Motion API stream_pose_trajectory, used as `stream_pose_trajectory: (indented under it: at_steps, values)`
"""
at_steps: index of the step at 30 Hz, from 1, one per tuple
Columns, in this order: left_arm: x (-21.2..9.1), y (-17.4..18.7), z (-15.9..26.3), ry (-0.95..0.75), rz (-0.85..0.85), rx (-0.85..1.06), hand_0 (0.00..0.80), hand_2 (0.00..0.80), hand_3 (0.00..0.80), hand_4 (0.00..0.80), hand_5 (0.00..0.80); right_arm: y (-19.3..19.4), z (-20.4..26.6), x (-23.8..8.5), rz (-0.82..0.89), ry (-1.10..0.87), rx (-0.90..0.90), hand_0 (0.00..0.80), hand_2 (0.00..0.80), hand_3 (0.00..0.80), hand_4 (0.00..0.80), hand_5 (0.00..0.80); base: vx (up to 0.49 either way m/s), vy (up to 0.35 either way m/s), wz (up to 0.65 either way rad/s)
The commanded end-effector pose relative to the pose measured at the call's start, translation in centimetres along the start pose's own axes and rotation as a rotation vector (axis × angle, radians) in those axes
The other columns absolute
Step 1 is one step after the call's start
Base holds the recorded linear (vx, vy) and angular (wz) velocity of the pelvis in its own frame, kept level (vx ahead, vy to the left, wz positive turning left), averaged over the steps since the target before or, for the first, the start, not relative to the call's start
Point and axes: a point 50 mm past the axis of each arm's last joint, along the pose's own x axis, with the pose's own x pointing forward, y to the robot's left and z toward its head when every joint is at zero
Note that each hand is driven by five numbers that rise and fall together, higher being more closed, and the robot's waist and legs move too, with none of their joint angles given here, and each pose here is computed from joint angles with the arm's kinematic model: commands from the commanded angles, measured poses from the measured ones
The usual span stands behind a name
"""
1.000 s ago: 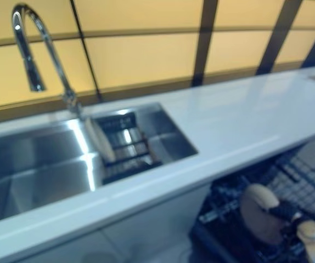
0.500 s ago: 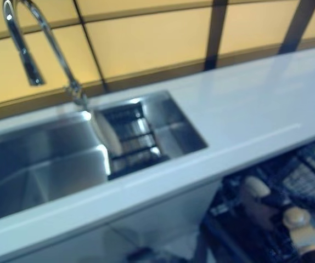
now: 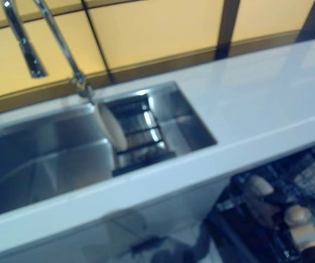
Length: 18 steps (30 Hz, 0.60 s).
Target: Take plates into dishwasher
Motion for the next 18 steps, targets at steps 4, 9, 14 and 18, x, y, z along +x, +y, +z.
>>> stream_pose_trajectory:
  at_steps: [4,9,14,18]
  values:
    - [0.0,0.4,1.7,-0.03,0.018,0.034,0.0,0.0,0.0,0.0,0.0,0.1,2.5,1.1,-0.01,-0.06,0.018,0.0,0.0,0.0,0.0,0.0,0.0,0.0,0.0]
    - [0.0,0.6,1.6,-0.024,0.021,0.03,0.0,0.0,0.0,0.0,0.0,0.0,2.3,0.8,-0.035,-0.061,0.048,0.0,0.0,0.0,0.0,0.0,0.0,0.0,0.0]
    - [0.0,0.6,1.3,-0.019,0.025,0.022,0.0,0.0,0.0,0.0,0.0,-0.3,2.2,0.6,-0.042,-0.06,0.057,0.0,0.0,0.0,0.0,0.0,0.0,0.0,0.0]
    - [0.0,0.7,0.8,-0.015,0.03,0.015,0.0,0.0,0.0,0.0,0.0,-0.9,1.9,0.4,-0.061,-0.053,0.062,0.0,0.0,0.0,0.0,0.0,0.008,0.004,0.0]
